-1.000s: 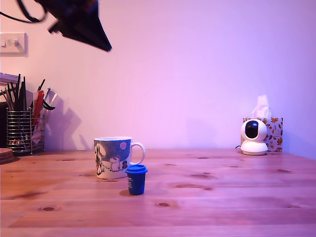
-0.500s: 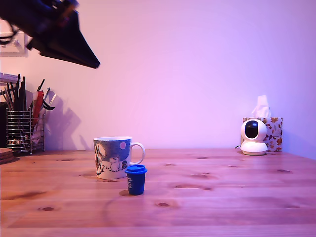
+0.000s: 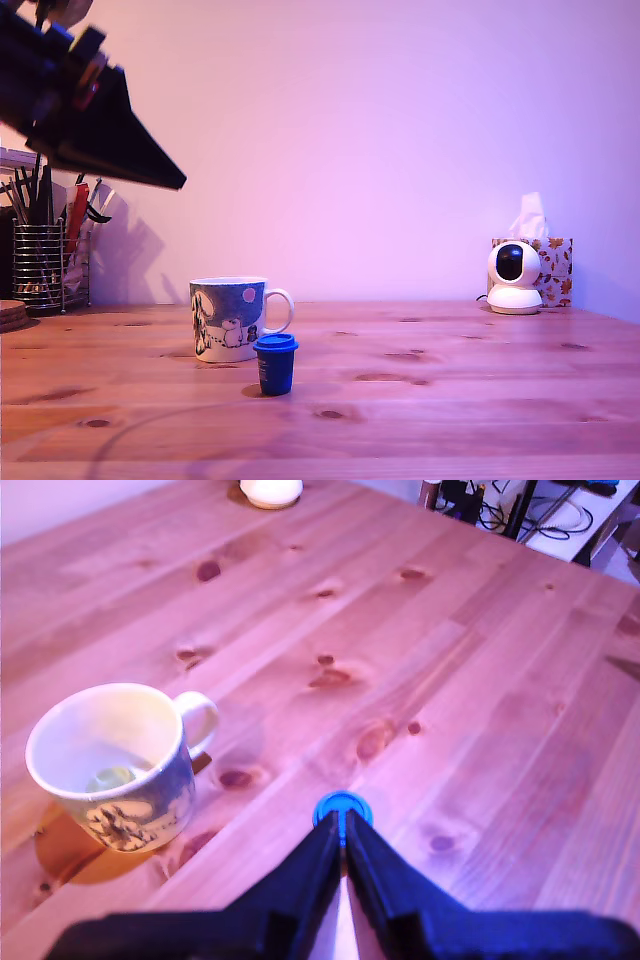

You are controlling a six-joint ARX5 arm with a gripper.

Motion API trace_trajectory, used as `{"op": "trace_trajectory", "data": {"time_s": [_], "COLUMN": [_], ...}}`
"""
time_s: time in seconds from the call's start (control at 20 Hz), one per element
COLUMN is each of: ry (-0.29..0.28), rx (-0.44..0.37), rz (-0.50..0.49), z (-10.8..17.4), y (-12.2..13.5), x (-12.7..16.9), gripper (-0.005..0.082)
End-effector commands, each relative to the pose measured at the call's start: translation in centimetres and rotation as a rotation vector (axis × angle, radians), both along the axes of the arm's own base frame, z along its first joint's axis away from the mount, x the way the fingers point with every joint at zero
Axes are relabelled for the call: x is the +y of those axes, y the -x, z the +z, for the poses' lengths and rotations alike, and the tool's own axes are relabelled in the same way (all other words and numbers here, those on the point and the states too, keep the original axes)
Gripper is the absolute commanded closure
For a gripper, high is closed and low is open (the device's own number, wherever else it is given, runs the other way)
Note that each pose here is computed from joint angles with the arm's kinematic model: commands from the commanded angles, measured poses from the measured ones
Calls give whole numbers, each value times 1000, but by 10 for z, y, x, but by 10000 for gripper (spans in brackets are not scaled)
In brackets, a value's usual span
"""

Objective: Pick up the coffee capsules on the table and drop them inside the coffee cup

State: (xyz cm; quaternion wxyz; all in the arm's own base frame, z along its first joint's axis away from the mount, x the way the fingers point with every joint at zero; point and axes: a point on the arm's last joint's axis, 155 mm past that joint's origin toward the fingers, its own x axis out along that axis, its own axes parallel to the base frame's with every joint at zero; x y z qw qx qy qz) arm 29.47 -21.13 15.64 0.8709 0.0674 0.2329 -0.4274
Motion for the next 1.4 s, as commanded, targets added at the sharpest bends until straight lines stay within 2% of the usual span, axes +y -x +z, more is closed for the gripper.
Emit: {"op": "trace_trajectory", "data": {"time_s": [0.0,0.4,0.7,0.9,1.0,1.1,1.15,1.25,1.3,1.35], "ry": [-4,-20,-32,-57,-72,-85,-91,-89,-89,-97], "rx": [6,51,80,144,167,179,175,164,159,145], "rz": [-13,-16,-44,-45,-49,-56,-61,-65,-69,-85], "z": [-12,-54,-65,-82,-91,-97,-100,-101,-101,-102], "y": [6,24,33,38,39,39,38,35,35,35], "x": [0,7,6,8,8,9,8,6,5,3], "gripper": [789,789,788,788,760,643,539,266,179,152]}}
